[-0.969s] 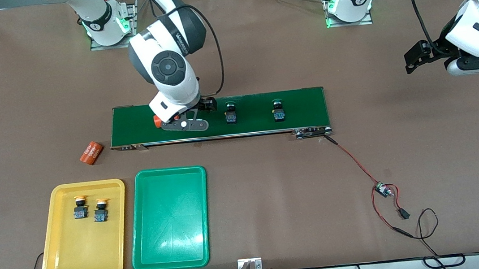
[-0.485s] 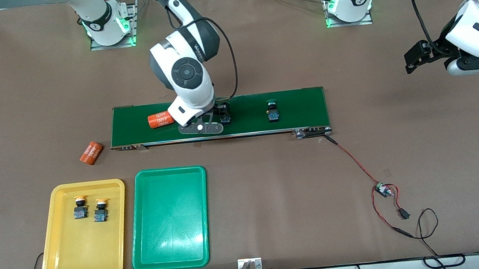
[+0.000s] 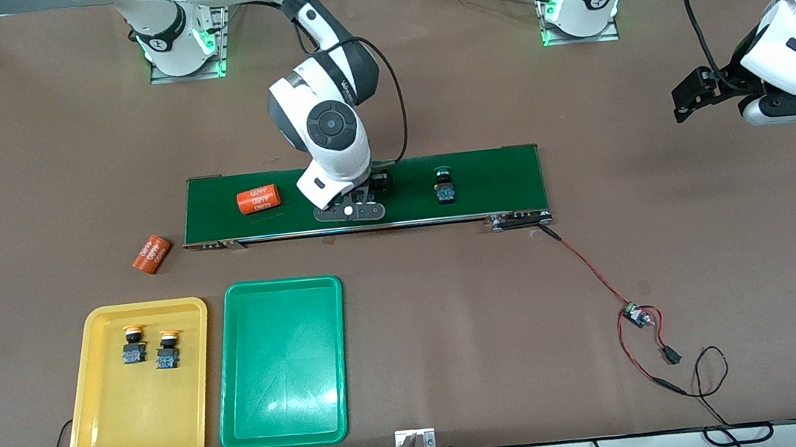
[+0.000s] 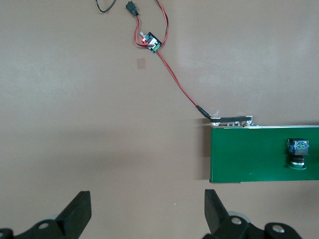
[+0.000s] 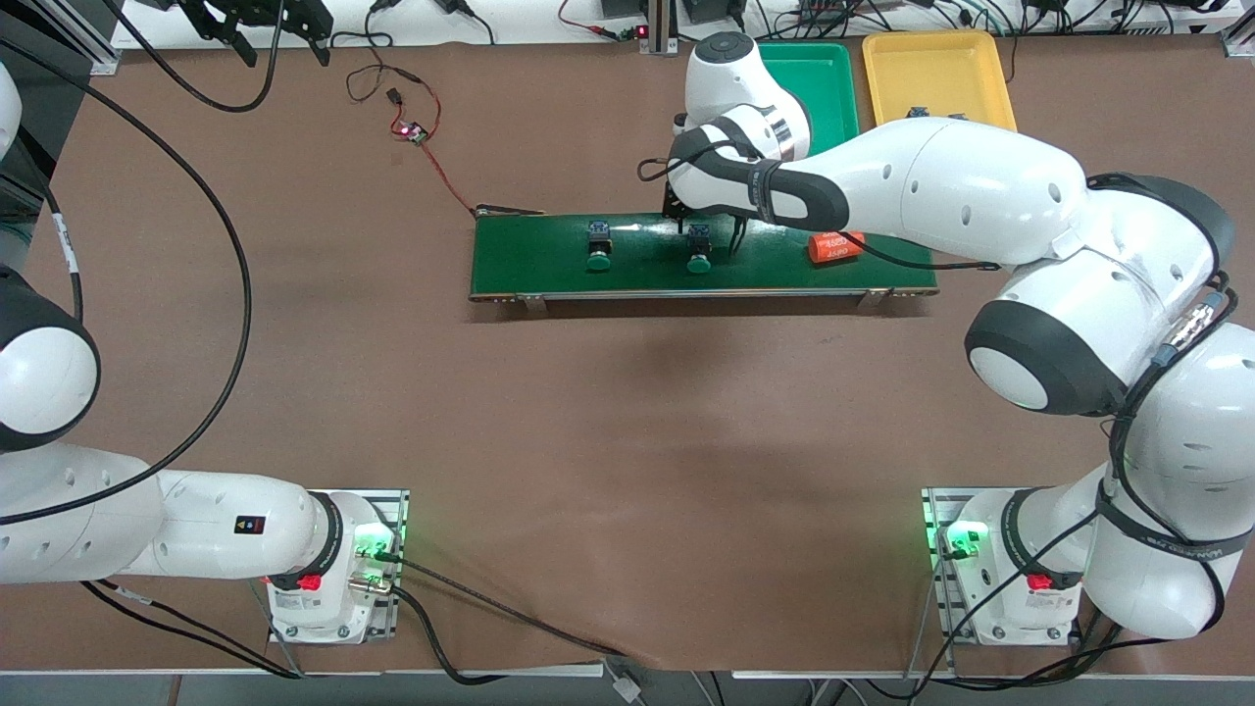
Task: Sort buttons by color to trays
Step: 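Grasp a green-cap button on the conveyor with the right gripper, then carry the green button to the green tray with the right gripper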
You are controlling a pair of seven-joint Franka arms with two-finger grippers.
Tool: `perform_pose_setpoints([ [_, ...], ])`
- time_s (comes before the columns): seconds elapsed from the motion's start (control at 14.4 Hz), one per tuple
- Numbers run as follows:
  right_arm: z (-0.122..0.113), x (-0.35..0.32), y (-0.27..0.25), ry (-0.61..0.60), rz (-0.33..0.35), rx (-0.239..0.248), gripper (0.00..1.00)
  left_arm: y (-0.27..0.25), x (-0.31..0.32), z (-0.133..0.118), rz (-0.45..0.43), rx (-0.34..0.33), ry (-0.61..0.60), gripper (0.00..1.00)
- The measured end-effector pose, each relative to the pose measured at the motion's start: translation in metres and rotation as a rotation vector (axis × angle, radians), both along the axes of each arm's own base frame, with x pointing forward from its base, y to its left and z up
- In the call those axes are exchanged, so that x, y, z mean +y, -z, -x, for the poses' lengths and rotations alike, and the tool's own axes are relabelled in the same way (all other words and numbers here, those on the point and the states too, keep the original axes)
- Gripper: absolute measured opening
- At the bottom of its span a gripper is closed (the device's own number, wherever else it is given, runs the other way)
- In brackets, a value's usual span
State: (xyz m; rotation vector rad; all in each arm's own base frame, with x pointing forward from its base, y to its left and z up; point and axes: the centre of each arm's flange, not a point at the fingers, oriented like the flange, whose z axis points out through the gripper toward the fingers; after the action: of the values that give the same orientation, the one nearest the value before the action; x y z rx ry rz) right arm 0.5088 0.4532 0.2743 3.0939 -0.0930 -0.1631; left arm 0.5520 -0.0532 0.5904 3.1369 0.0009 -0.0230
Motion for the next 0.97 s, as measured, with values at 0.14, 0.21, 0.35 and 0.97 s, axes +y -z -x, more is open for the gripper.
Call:
perform_pose_setpoints([
  [0.14, -0.001, 0.002, 0.01, -0.004, -0.001, -0.012, 1.0, 0.0, 0.0, 0.0, 0.0, 0.0, 0.0, 1.0],
  [0.21, -0.001, 0.003, 0.015, -0.007, -0.001, -0.017, 0.95, 0.0, 0.0, 0.0, 0.0, 0.0, 0.0, 1.0],
  [0.35, 0.0, 0.007, 0.024, -0.012, -0.001, -0.026, 0.71, 0.0, 0.0, 0.0, 0.0, 0.0, 0.0, 1.0],
  [0.97, -0.031, -0.013, -0.013, 0.054, -0.039, -0.082, 0.41, 0.0, 0.0, 0.0, 0.0, 0.0, 0.0, 1.0],
])
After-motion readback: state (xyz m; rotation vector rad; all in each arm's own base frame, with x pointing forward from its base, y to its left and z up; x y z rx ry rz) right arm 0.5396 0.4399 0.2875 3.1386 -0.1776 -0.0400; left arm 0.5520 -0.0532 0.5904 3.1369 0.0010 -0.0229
